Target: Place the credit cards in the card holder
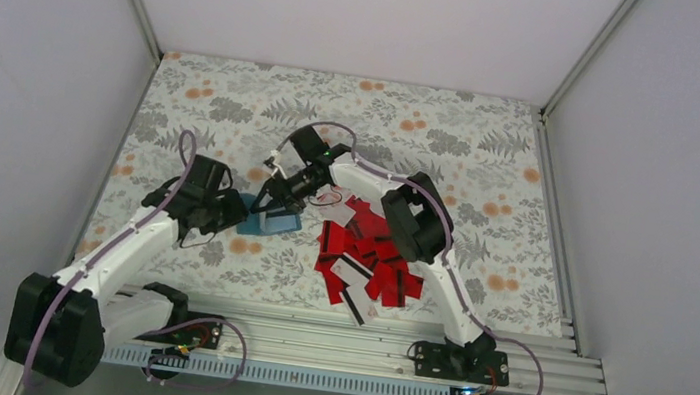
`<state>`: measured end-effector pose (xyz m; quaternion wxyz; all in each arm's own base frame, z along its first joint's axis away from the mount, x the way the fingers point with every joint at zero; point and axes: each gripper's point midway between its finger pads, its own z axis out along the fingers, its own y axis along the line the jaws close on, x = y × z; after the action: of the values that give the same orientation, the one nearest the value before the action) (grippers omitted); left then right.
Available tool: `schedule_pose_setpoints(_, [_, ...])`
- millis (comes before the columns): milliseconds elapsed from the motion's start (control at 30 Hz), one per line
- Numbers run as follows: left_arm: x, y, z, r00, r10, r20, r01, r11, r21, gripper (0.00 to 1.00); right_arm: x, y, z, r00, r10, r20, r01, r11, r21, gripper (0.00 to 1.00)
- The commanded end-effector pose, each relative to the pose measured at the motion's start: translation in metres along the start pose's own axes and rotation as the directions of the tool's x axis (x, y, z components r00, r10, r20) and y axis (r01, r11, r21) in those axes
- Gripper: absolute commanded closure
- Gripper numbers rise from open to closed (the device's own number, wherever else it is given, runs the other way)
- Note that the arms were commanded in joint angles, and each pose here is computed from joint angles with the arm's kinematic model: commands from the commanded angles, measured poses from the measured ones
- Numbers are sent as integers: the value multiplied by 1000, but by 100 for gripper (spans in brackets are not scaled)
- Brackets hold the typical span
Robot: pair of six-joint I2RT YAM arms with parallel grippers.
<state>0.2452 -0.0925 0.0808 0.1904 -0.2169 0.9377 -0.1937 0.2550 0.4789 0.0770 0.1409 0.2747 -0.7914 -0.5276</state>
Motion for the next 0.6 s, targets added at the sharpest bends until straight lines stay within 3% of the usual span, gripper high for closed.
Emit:
schedule_pose_setpoints(0, [3, -9, -17, 999, -41, -8, 42, 998, 41, 68, -9, 18, 7, 998, -64, -10, 63, 995, -76, 45])
schedule_pose_setpoints(300, [-2, -18, -24, 1000, -16, 20, 14, 996, 85, 68, -15, 10, 14, 998, -66, -20, 63, 993, -104, 43])
schedule_pose_setpoints(567, [-9, -45, -20, 997, 68, 44, -76, 972, 222, 68, -31, -5, 15, 998, -61, -3, 60, 992, -115, 46])
